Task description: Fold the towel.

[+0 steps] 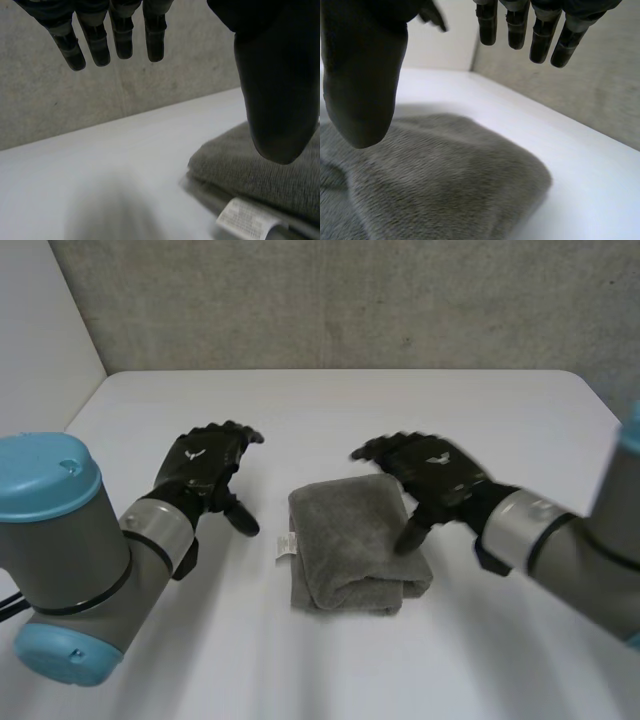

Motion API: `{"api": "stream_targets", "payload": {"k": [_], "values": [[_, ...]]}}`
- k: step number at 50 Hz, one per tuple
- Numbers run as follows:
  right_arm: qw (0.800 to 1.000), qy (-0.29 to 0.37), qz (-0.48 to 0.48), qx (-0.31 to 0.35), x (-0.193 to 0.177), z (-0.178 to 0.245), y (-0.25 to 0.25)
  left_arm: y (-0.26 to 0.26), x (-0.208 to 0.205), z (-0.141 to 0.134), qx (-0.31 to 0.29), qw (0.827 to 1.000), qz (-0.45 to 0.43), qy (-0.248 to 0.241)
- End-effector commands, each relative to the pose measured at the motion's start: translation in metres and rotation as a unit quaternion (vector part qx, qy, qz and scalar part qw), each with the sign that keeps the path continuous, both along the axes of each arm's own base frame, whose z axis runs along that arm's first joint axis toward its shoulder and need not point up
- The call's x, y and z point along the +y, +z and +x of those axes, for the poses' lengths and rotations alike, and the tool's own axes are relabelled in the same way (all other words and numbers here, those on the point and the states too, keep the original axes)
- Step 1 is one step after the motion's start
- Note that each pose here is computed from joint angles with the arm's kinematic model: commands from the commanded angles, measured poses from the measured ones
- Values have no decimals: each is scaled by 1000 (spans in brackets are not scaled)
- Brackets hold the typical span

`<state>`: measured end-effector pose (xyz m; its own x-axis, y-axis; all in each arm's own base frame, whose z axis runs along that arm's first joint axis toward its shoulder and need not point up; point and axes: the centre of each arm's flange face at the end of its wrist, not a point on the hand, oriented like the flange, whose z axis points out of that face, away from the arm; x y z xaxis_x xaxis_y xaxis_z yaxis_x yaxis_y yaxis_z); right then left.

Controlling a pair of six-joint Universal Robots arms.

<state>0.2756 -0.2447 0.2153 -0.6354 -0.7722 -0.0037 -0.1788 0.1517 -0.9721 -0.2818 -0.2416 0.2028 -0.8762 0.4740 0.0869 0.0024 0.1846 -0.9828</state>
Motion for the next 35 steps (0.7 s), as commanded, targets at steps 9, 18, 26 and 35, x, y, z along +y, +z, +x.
{"api": "stream_targets", "payload": {"k": [9, 18, 26, 35], "values": [[990, -45, 119, -59, -50, -24, -40, -11, 9, -52, 58, 996, 51, -52], [977, -54, 193, -77, -60, -13, -77, -50, 18, -64, 23, 993, 103, -50], [980, -63, 179, -54, -59, -6, -88, -75, 16, -55, -9, 993, 120, -3], [991, -75, 112, 18, -58, -7, -90, -85, 16, -52, -21, 992, 128, 2]]}}
